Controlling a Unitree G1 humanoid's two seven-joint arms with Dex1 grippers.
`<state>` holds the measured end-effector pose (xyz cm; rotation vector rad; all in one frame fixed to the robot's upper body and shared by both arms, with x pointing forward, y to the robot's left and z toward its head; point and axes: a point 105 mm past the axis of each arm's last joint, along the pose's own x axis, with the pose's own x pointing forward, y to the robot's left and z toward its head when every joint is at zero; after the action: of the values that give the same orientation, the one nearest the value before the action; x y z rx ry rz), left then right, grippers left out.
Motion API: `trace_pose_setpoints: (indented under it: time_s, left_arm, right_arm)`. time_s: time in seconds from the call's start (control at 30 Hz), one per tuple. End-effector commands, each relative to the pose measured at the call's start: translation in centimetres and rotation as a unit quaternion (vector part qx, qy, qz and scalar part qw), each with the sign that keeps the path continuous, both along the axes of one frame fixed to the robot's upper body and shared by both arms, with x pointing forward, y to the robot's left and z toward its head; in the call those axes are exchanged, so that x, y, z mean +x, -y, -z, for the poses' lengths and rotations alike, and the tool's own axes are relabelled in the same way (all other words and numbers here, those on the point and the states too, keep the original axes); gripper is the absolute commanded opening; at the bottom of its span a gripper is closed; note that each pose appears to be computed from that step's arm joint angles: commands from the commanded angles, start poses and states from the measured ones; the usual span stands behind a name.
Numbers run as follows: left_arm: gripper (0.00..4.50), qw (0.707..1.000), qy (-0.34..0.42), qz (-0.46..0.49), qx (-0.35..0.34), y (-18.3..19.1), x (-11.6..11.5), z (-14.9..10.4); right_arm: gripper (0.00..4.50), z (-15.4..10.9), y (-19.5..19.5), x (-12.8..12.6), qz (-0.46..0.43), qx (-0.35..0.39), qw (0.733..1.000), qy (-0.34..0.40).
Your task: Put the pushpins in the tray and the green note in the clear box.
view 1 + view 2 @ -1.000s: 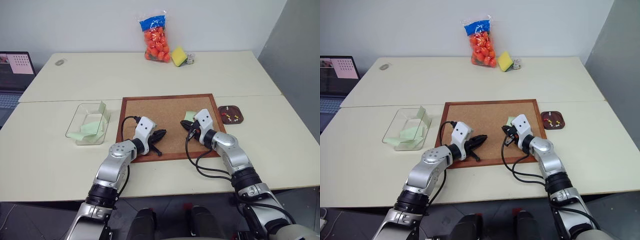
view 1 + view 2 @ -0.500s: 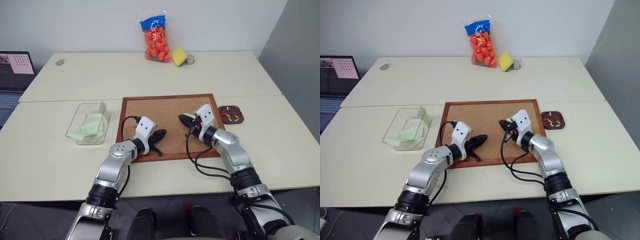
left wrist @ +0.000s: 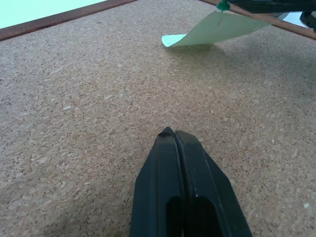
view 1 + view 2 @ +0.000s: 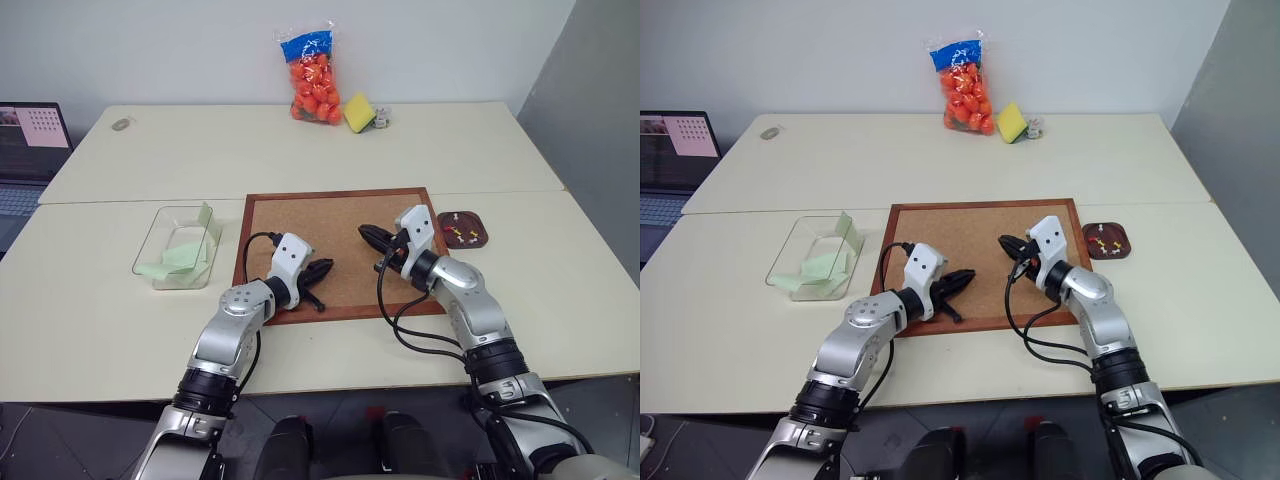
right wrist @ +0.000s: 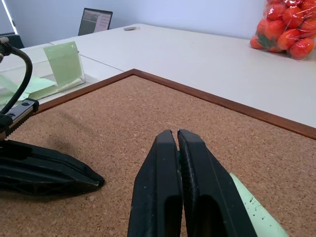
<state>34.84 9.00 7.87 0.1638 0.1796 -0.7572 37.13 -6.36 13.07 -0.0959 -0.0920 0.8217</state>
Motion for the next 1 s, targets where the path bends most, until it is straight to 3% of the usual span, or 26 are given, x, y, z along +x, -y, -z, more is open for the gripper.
trace_pose_setpoints:
  time_s: [0.03,0.23,0.53,0.73,1.0]
  left_arm:
    - [0.45,0.999,0.005,0.03,-0.012,0.5,-0.7,-0.3]
    - [1.51,0.99,0.107,0.087,0.033,0.9,-1.0,-3.6]
    - [3.21,0.938,0.278,0.139,0.153,1.8,-0.7,-6.1]
    - [3.21,0.904,0.342,0.163,0.197,2.2,-0.2,-6.8]
    - [3.21,0.893,0.353,0.191,0.204,3.0,-0.4,-6.2]
  right_arm:
    - [0.0,-2.4,0.8,-0.8,-0.013,0.03,0.999,0.015]
    - [0.0,-3.8,1.0,-1.8,-0.046,0.029,0.999,0.002]
    - [0.0,-4.0,1.1,-2.4,-0.089,0.0,0.996,-0.014]
    - [0.0,-4.2,0.3,-3.2,-0.118,-0.003,0.993,-0.018]
    - [0.0,-4.5,-0.8,-4.5,-0.147,0.004,0.989,-0.026]
